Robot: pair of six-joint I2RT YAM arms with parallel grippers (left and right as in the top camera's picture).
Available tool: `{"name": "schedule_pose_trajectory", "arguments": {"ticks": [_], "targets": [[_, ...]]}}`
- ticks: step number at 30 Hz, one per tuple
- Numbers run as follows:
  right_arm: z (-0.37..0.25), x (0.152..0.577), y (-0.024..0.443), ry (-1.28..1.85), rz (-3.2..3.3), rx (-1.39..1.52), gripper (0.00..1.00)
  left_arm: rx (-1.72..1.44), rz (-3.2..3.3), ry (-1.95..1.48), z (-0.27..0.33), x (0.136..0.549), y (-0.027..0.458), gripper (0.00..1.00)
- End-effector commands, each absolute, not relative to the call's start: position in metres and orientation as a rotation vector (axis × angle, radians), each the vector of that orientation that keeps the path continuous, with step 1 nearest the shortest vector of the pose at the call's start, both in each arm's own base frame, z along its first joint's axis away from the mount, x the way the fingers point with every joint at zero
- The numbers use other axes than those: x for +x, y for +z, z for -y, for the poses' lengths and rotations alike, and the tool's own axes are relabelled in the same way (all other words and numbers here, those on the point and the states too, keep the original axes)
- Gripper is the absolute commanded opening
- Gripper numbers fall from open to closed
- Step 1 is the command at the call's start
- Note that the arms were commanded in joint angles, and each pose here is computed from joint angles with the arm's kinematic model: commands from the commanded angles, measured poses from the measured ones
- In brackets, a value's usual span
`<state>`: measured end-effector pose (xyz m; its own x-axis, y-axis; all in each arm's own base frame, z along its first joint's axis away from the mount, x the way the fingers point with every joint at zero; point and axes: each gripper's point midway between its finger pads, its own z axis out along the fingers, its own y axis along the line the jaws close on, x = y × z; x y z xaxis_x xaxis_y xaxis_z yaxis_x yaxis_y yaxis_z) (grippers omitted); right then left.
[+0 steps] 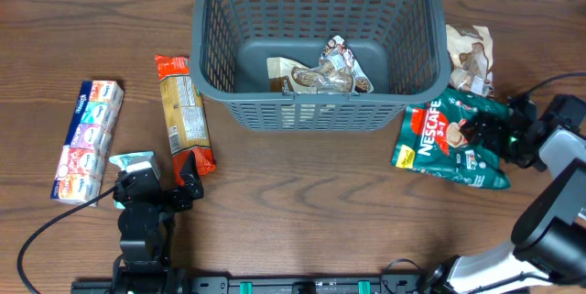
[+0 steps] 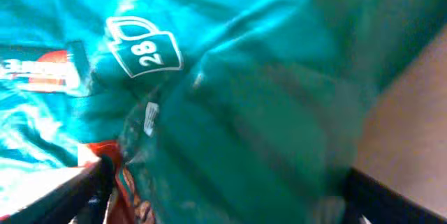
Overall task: Pack container
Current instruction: 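Grasp the green Nescafe 3-in-1 bag with the right gripper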
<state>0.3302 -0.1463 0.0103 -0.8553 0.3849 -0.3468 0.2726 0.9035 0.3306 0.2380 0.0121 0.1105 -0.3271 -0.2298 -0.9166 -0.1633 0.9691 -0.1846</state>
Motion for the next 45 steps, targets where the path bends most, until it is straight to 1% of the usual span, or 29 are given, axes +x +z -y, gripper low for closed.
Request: {"name": "schedule_pose_trajectory", "arguments": {"ticks": [1,3,4,5,6,16,21,24,29,37,42,45], "targets": [[0.136,0.311,-0.029,0.429,-2.766,0.477,0.57,-0.278,-1.946,-0.076,-0.010,0.236,0.099,0.99],[0.134,0.309,-0.035,0.441,-2.779,0.485,0.51,-0.278,-1.946,-0.076,-0.010,0.236,0.099,0.99],[0.134,0.309,-0.037,0.444,-2.783,0.487,0.39,-0.278,-1.946,-0.076,-0.010,0.236,0.099,0.99],[0.135,0.308,-0.038,0.437,-2.787,0.492,0.06,-0.278,-1.946,-0.076,-0.010,0.236,0.099,0.99],[0.136,0.308,-0.038,0.432,-2.786,0.504,0.01,-0.278,-1.946,-0.076,-0.010,0.236,0.099,0.99],[0.139,0.308,-0.035,0.421,-2.772,0.641,0.01,-0.278,-1.946,-0.076,-0.010,0.236,0.099,0.99],[0.146,0.311,-0.009,0.348,-2.733,0.646,0.01,-0.278,-1.946,-0.076,-0.010,0.236,0.099,0.99],[0.155,0.316,0.024,0.256,-2.668,0.612,0.01,-0.277,-1.947,-0.076,-0.010,0.236,0.098,0.99],[0.163,0.321,0.100,0.121,-2.511,0.539,0.01,-0.277,-1.946,-0.076,-0.010,0.236,0.099,0.99],[0.160,0.315,0.221,-0.011,-2.297,0.446,0.01,-0.277,-1.947,-0.075,-0.010,0.236,0.099,0.99],[0.157,0.314,0.268,-0.044,-2.243,0.415,0.01,-0.277,-1.946,-0.076,-0.010,0.236,0.099,0.99],[0.149,0.322,0.295,-0.053,-2.198,0.363,0.01,-0.277,-1.947,-0.075,-0.010,0.236,0.099,0.99]]}}
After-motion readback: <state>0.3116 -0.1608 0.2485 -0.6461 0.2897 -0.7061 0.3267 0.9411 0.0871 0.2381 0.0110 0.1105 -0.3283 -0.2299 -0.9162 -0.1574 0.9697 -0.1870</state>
